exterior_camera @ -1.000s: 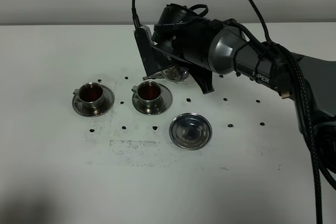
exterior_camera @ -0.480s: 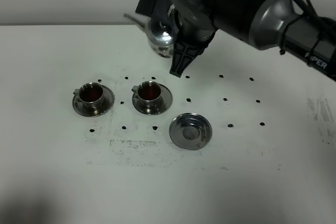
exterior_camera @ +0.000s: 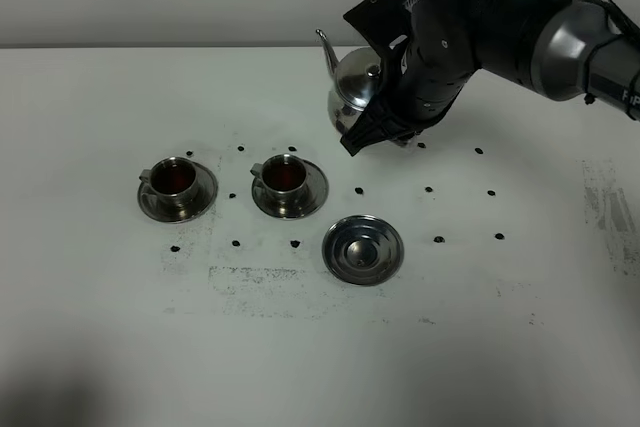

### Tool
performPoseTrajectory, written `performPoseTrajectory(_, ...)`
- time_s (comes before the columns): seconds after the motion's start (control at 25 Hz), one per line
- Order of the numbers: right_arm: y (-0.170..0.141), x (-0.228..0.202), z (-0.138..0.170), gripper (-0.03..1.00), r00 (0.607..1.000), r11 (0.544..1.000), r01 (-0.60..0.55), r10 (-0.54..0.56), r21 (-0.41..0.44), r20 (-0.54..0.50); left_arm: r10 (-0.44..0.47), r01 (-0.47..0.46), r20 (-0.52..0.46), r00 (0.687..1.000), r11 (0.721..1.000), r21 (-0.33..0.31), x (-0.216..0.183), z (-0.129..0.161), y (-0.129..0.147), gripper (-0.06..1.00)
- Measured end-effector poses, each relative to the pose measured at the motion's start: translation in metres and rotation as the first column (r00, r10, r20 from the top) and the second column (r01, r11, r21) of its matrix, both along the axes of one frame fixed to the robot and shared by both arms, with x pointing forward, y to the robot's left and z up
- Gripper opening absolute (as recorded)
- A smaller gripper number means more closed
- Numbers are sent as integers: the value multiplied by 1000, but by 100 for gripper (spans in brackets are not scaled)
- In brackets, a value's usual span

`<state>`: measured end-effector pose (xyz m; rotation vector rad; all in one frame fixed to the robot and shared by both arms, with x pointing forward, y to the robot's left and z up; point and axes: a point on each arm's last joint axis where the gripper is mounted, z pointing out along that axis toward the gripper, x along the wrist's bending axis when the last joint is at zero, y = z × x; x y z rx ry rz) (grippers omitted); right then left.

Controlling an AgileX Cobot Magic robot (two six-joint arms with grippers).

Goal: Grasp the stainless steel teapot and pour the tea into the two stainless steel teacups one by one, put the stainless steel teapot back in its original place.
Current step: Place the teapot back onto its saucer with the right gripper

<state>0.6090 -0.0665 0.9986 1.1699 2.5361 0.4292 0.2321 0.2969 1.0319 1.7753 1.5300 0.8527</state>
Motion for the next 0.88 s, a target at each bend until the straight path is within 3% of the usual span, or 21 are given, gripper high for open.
performPoseTrajectory(0.2,9,1,-19,17,998,998,19,-15,68,-58,0,0,0,1000,1000,0,0,0,0,66)
performPoseTrajectory(0.64,16,5,-65,17,987,998,32,-23,52,-160,-1,1,0,1000,1000,1,0,0,0,66)
performPoseTrajectory(0.88,16,6,-66,17,988,998,29,-21,56,-152,0,0,0,1000,1000,0,0,0,0,66)
